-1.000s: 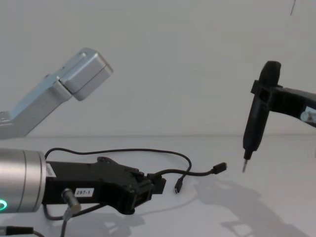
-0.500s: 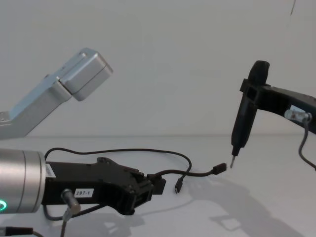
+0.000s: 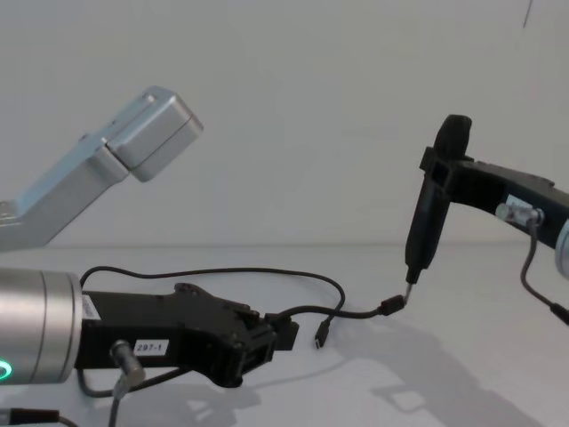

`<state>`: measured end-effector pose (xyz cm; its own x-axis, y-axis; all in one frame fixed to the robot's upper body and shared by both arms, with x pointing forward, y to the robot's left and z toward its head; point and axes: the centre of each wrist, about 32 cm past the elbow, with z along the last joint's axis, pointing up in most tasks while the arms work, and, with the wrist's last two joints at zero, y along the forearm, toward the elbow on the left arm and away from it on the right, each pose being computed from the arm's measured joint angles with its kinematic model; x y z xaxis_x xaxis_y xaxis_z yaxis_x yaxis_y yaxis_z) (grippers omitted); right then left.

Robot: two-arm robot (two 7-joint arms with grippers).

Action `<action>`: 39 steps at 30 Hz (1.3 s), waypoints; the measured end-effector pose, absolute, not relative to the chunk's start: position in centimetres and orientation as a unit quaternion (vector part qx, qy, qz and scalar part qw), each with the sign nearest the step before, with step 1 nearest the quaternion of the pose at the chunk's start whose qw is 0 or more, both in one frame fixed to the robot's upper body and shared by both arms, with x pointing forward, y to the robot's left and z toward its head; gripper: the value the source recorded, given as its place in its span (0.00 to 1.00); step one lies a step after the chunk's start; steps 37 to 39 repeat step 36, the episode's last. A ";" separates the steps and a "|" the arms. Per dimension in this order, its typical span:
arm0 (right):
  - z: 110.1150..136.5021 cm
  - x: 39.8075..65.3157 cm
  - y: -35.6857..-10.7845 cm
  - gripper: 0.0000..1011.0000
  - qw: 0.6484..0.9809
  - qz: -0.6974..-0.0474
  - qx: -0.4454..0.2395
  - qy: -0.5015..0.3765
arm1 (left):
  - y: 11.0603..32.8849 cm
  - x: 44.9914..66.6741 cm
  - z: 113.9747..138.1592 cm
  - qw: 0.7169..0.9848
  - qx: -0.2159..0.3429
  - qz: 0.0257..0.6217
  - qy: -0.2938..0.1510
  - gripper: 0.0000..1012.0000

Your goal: Pick up the data cable with the one hand.

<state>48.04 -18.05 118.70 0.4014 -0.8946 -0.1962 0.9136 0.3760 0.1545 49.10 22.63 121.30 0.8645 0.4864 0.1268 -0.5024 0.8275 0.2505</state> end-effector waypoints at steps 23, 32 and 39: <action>118.0 49.1 -17.7 0.28 0.831 -0.542 0.123 0.034 | 22.6 49.1 121.3 0.955 0.139 0.259 -0.029 0.04; 117.9 49.2 -17.8 0.28 0.832 -0.540 0.125 0.033 | 22.6 49.1 121.3 0.955 0.139 0.259 -0.029 0.04; 117.9 49.2 -17.8 0.28 0.832 -0.539 0.126 0.034 | 22.6 49.1 121.3 0.955 0.139 0.259 -0.029 0.04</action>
